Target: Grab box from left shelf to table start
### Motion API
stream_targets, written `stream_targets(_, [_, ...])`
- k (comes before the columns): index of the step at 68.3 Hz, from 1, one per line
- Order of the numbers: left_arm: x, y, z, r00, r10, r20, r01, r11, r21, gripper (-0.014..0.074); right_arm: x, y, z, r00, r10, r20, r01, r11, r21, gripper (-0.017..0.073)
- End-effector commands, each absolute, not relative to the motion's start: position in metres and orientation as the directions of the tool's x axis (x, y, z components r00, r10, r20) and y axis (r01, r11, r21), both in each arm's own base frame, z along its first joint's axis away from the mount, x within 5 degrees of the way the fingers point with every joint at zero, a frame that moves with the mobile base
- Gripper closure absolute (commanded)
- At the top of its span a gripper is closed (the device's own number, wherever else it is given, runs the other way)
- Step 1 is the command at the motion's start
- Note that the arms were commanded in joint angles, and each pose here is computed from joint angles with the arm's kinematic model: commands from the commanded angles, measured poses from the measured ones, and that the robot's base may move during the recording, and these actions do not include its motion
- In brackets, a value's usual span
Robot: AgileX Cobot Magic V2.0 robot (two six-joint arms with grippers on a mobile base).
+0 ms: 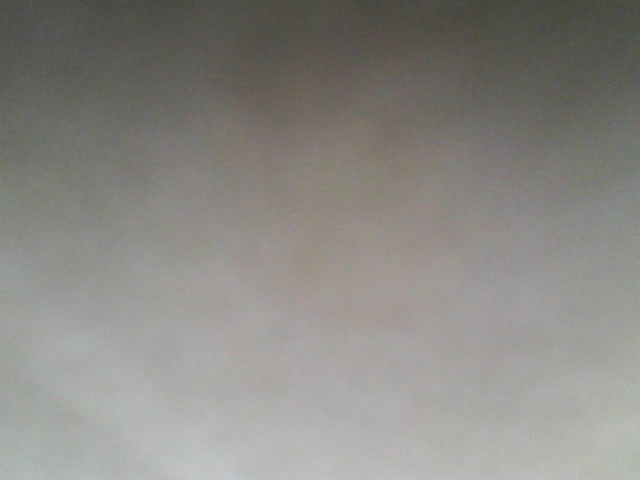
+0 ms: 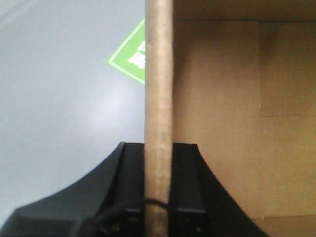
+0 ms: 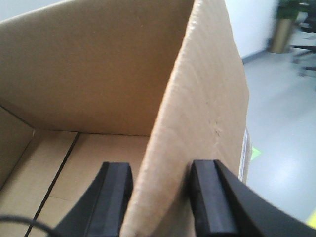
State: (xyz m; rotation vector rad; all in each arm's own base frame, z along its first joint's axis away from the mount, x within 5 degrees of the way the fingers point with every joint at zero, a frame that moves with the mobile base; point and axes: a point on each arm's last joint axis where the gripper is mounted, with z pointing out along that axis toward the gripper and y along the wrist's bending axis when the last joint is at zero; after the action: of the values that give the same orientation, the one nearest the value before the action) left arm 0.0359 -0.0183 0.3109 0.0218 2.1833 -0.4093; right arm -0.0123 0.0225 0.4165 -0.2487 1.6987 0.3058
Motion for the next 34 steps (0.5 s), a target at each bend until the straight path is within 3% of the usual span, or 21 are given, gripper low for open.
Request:
stream_targets(1, [0.0387,-0.0109,0.313,-0.6,-0.073,-0.797,0.127,0.974,-0.185,0.0684,-0.0181,0.0209,0.4379,0.007,0.076,-0.997,-0.331,0.941,0.069,0.0501])
stream_targets(34, [0.0387,-0.0109,0.313,-0.6,-0.073,-0.797,0.127,0.974,-0.185,0.0684,-0.0181,0.0209,0.4378,0.006,0.075,-0.997,-0.331,0.941,0.069,0.0501])
